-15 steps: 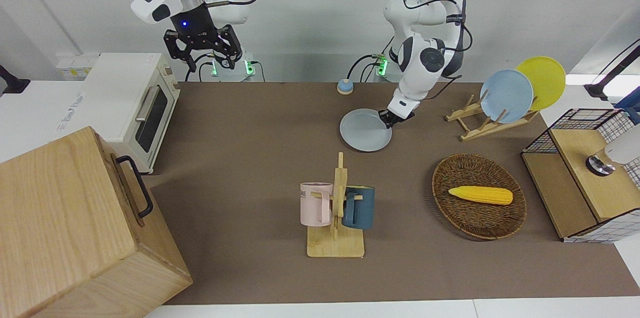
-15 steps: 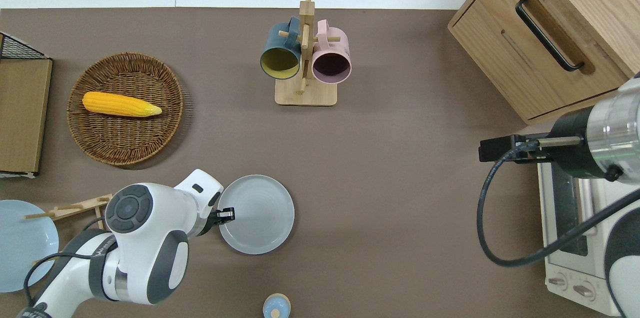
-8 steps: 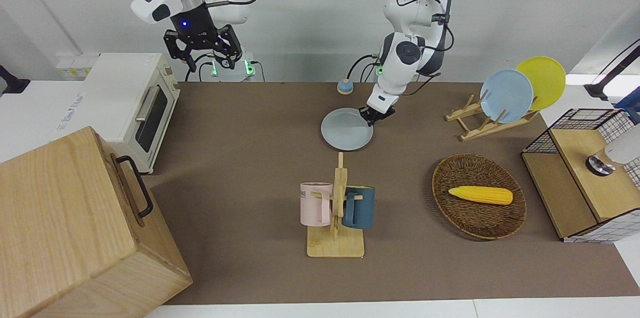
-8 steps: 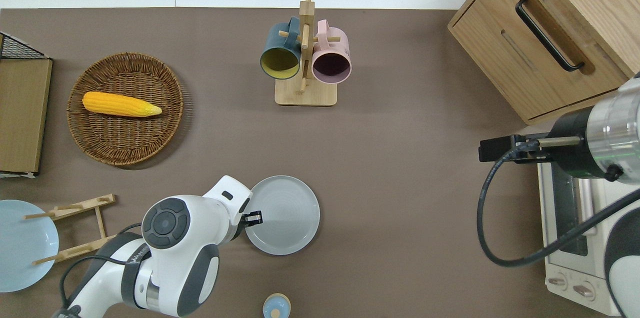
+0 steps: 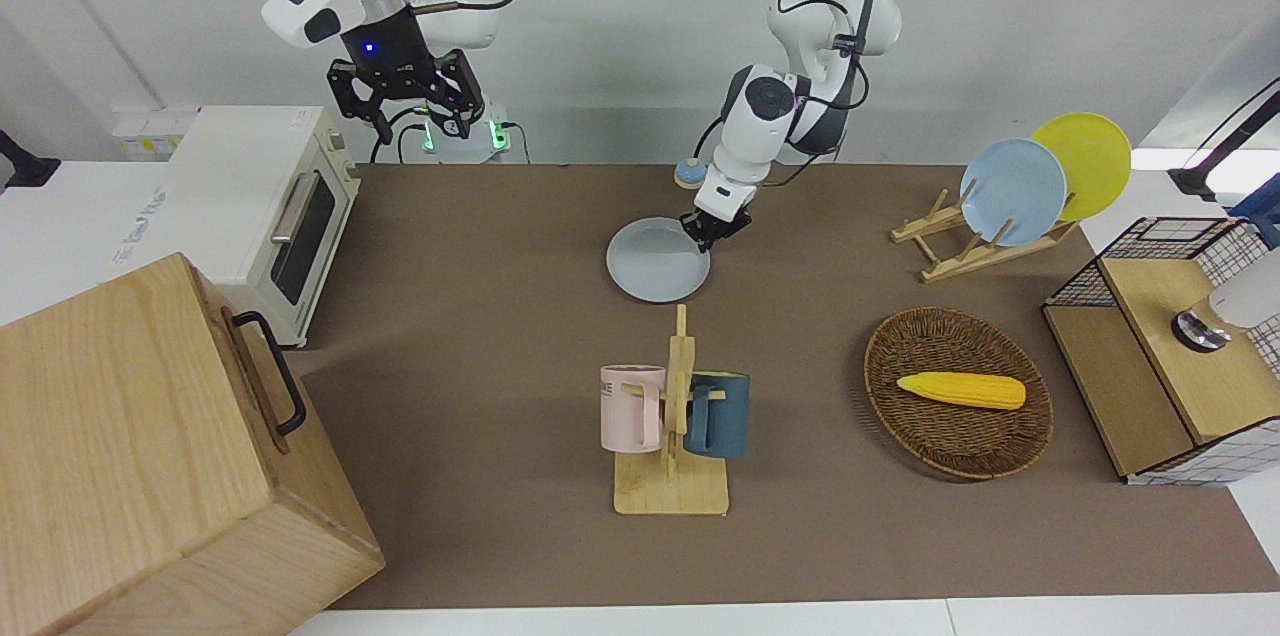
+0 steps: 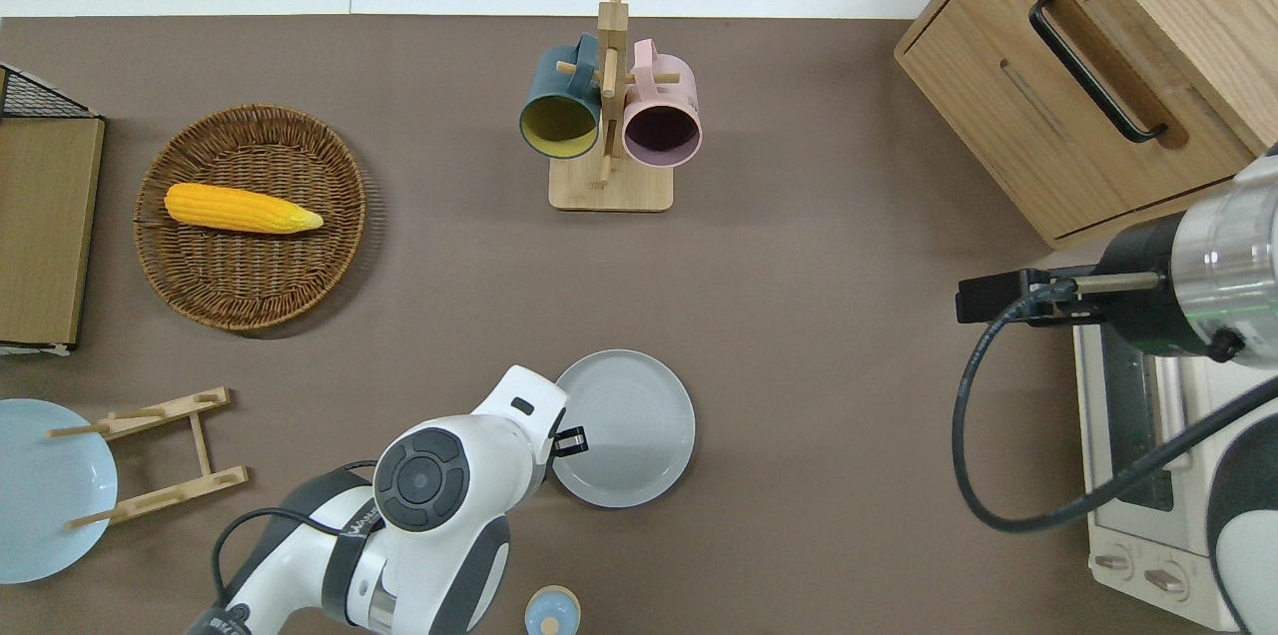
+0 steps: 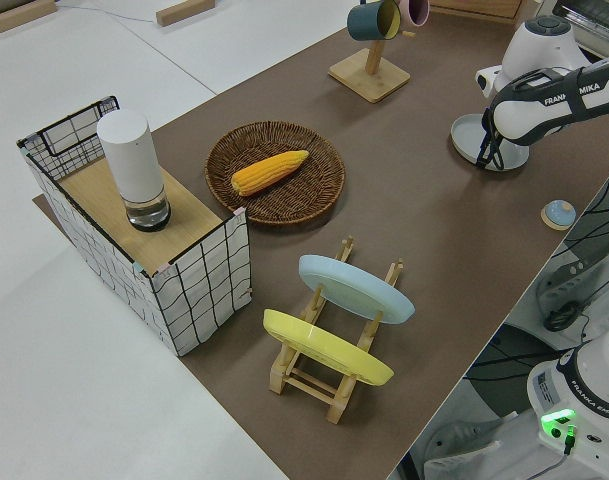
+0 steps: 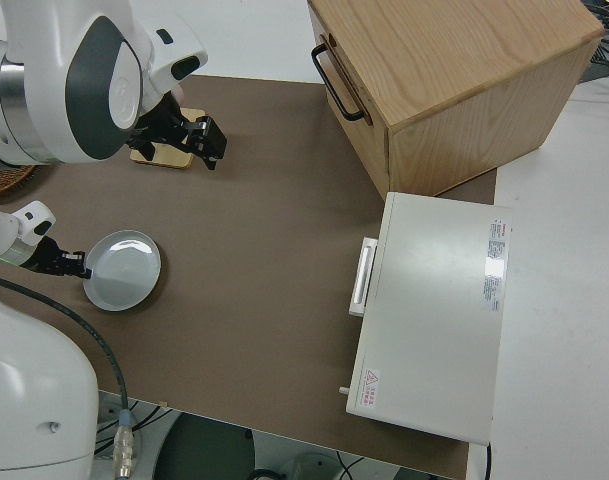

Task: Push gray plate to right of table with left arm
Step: 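Push the gray plate with the left gripper toward the toaster oven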

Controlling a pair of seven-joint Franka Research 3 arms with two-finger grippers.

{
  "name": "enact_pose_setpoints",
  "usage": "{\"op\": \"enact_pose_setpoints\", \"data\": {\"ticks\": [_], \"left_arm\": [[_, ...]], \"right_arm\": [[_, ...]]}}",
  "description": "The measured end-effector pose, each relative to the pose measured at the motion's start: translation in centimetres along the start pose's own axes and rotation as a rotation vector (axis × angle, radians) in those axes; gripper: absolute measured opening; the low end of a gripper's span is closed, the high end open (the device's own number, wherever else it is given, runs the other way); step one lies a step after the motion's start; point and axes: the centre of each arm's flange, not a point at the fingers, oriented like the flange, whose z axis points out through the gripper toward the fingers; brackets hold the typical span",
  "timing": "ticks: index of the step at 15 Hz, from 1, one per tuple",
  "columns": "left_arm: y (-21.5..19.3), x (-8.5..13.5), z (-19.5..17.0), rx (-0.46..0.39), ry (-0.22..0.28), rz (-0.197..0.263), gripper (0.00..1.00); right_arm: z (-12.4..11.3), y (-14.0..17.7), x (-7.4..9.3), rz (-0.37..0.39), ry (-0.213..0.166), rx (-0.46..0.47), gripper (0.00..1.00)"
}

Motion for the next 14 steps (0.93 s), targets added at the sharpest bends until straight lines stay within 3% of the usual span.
{"op": "enact_pose_setpoints", "data": {"ticks": [10,14], "left_arm": [[5.8,-2.0,1.4,-0.061,0.018,-0.038,0.03],[8.1,-3.1,1.5,-0.080,0.013,-0.032,0.03]], "right_arm": [[0.0,0.0,0.0,0.000,0.000,0.000,1.00],[0.0,0.0,0.0,0.000,0.000,0.000,1.00]]}}
